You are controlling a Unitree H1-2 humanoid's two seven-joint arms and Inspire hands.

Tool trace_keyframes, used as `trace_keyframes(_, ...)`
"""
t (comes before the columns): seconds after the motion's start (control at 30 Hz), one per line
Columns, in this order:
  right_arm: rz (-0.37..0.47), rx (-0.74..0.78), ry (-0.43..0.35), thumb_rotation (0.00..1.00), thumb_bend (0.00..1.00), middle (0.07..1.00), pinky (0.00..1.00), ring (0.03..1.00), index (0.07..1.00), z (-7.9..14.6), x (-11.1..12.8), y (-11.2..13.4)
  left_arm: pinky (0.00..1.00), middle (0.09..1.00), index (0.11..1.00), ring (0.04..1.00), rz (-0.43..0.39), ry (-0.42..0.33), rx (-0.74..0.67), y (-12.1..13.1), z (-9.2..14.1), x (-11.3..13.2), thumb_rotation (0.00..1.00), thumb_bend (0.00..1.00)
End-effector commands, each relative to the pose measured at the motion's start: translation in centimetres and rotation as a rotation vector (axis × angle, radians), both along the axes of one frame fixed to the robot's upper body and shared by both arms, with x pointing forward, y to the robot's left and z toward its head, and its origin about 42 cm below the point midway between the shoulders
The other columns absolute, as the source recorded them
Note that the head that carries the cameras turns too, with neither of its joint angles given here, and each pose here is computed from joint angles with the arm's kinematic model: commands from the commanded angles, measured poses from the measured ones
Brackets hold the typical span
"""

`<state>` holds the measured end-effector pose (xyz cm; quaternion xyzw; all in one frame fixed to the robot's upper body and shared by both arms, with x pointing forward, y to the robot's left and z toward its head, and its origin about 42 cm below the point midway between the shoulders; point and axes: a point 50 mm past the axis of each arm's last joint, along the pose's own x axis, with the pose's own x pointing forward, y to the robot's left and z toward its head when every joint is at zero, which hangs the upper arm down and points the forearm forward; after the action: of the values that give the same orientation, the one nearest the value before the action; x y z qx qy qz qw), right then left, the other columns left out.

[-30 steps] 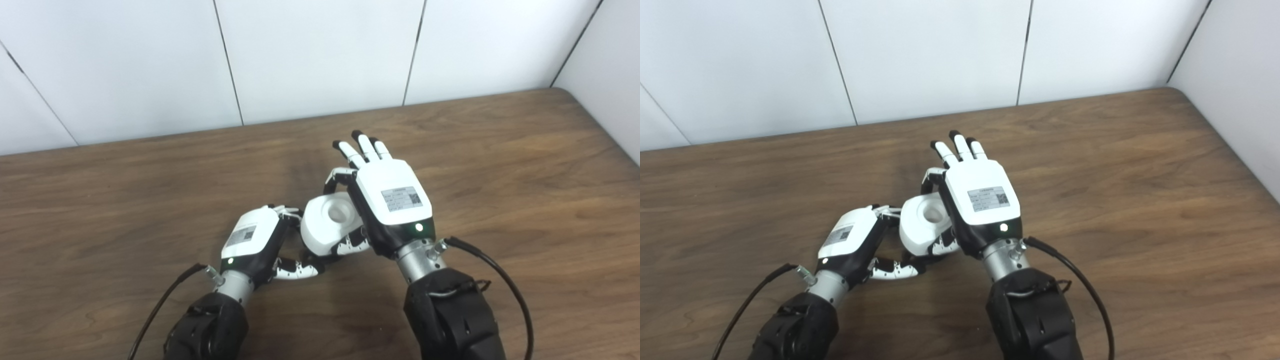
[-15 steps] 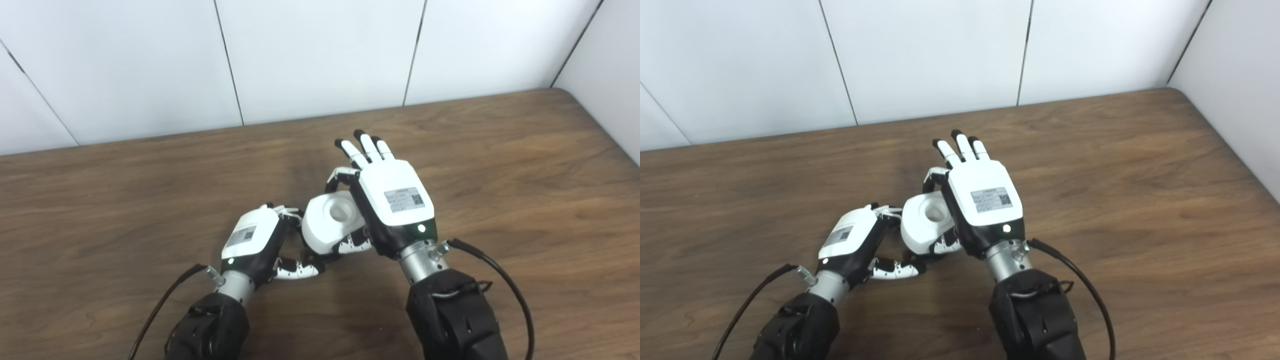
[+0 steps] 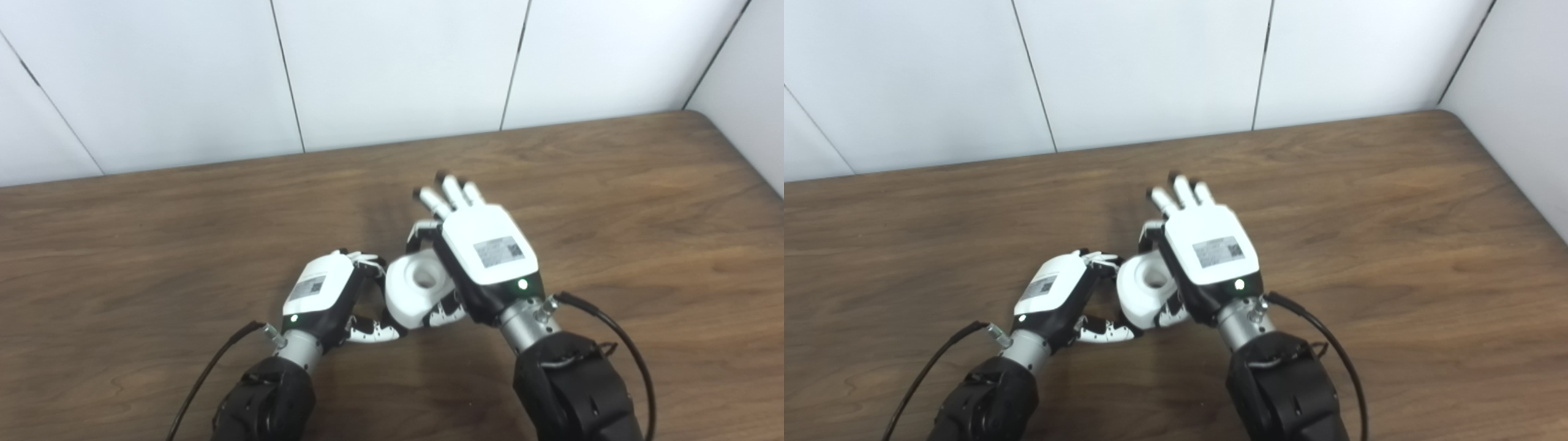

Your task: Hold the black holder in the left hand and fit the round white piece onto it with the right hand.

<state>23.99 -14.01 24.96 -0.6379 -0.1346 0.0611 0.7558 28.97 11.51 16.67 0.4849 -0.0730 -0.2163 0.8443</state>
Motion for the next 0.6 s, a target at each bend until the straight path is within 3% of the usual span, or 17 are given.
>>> trace_keyframes(0.0, 0.049, -0.014, 0.006, 0.13, 0.52, 0.927, 0.99, 0.999, 0.481, 0.05, -0.18, 0.55, 1.0, 0.837, 0.482, 0.905, -0.011, -0.078, -0.028, -0.9, 2.09, 0.35, 0.05, 0.52)
trace_keyframes(0.2, 0.055, -0.017, 0.02, 0.13, 0.52, 0.921, 0.97, 0.991, 0.48, -0.44, -0.14, 0.64, 1.0, 0.834, 0.482, 0.904, -0.008, -0.083, -0.035, -0.95, 2.05, 0.36, 0.05, 0.52)
trace_keyframes(0.57, 0.042, -0.015, 0.032, 0.13, 0.52, 0.931, 1.0, 1.0, 0.481, -0.71, -0.18, 0.59, 1.0, 0.834, 0.482, 0.907, -0.008, -0.085, -0.033, -0.89, 1.99, 0.36, 0.05, 0.52)
